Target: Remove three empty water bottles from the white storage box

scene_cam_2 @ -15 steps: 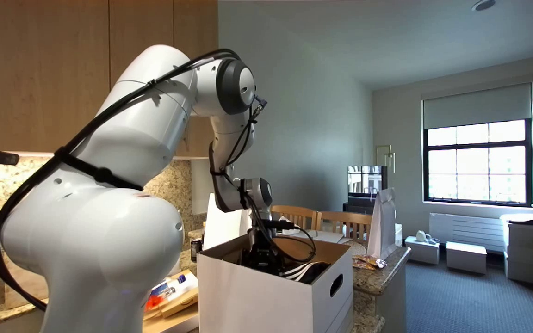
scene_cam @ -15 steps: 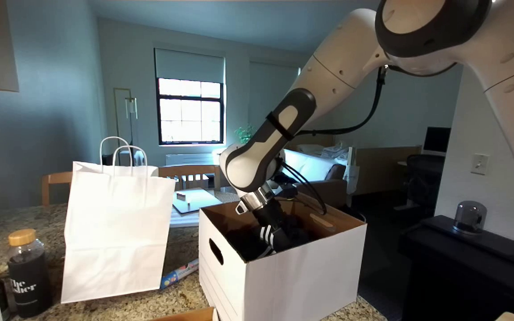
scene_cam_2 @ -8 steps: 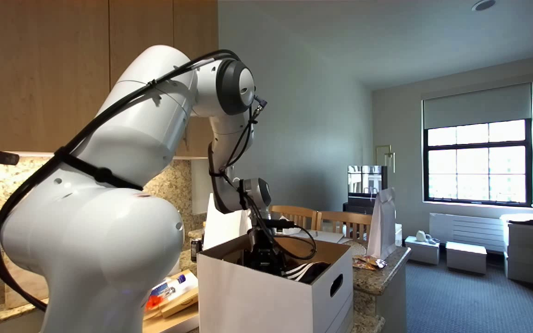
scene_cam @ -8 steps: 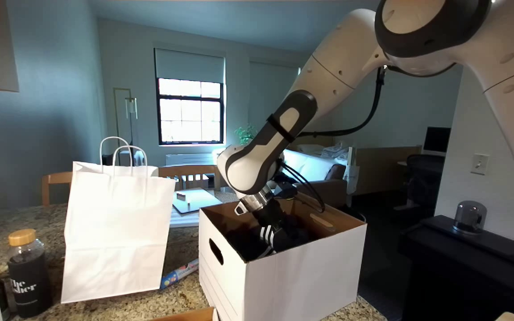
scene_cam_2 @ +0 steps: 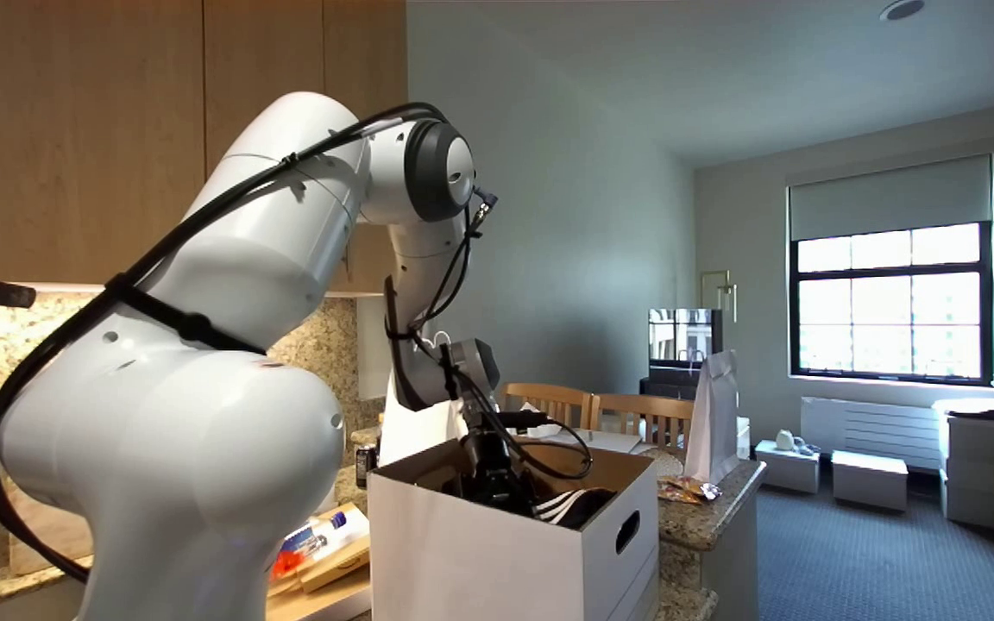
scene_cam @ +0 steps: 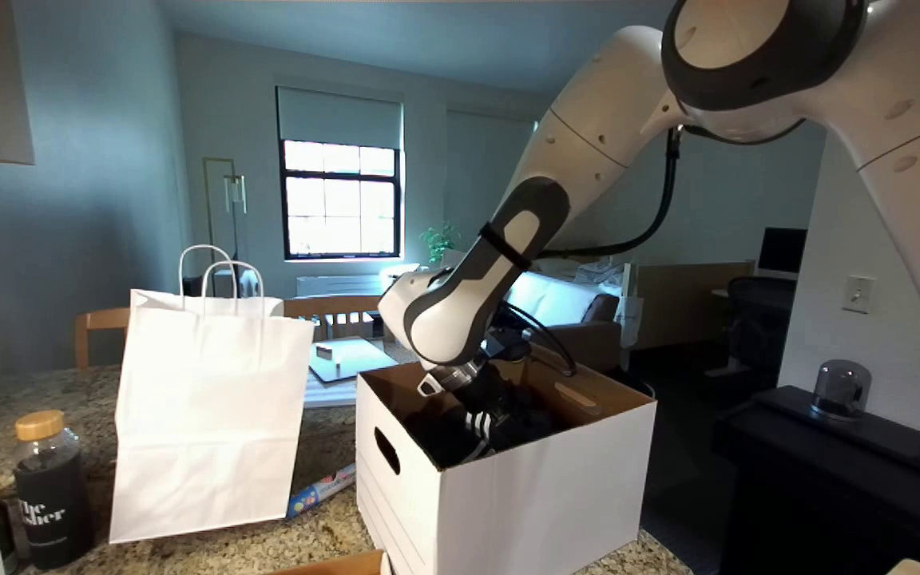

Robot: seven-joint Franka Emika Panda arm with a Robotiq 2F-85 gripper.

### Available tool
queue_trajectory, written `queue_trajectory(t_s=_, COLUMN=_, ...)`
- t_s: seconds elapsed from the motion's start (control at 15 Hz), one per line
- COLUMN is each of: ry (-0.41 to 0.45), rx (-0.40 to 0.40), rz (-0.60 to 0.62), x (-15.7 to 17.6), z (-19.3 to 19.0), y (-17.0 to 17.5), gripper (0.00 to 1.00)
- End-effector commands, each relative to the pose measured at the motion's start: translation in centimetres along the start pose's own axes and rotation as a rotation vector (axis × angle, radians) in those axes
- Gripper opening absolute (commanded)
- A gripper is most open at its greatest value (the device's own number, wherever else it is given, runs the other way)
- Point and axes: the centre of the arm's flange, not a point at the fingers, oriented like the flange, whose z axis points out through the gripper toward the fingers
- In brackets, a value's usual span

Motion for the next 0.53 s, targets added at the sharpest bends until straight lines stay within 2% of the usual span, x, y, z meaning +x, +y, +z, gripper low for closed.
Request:
queue_trajectory(t_s=0.0, ry=-0.027, rx=-0.05, rz=0.012, x=0.2, z=1.0, y=0.1, gripper=1.0)
queue_trajectory(t_s=0.47, ry=-0.117, rx=-0.134, rz=0.053, x=-0.2, z=2.1, y=1.0, gripper=1.0)
